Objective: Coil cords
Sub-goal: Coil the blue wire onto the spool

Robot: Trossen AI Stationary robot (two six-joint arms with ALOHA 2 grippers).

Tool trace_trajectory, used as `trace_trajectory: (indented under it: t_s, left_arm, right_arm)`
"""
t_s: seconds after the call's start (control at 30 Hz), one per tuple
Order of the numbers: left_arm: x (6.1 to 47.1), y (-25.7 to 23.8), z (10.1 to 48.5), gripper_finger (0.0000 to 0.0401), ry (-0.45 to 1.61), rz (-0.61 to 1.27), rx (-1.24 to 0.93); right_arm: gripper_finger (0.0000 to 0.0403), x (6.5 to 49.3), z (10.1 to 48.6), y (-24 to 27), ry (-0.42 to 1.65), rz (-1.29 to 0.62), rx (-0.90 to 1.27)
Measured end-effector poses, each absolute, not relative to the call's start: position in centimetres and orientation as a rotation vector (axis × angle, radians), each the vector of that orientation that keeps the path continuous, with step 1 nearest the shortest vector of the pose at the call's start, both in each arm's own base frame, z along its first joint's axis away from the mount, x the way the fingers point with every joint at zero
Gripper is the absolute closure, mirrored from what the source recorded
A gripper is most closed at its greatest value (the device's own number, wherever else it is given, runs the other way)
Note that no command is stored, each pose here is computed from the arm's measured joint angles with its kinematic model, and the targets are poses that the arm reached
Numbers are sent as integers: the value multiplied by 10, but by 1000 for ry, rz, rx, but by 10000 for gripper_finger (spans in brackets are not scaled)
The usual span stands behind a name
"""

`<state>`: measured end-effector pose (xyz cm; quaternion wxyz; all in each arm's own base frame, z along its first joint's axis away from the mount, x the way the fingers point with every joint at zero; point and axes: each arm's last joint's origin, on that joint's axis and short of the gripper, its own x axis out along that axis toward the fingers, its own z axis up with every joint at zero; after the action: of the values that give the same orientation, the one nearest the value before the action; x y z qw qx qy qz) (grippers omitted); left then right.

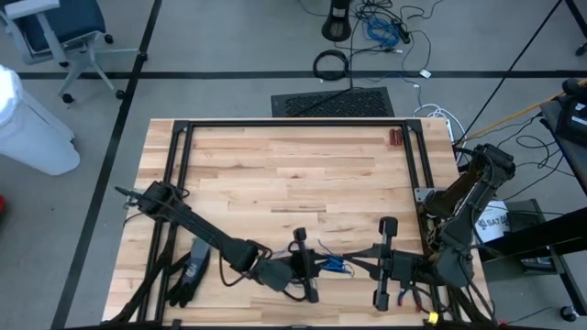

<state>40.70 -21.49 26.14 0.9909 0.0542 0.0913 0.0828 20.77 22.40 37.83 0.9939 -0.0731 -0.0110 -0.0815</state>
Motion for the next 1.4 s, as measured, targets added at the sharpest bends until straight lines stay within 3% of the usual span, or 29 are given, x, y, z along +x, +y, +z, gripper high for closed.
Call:
trace_trajectory:
  t_s: [0.4,0.83,1.4]
  left_arm:
    - [412,-207,260,400,196,137,107]
    - [404,-205,241,400,383,147,153]
    - [372,-222,274,400,357,215,204]
  right_arm:
    - [403,211,377,224,-25,-101,-126]
    - [403,186,388,231,-50,-79,-130]
    - [403,168,389,239,-31,-138,-167]
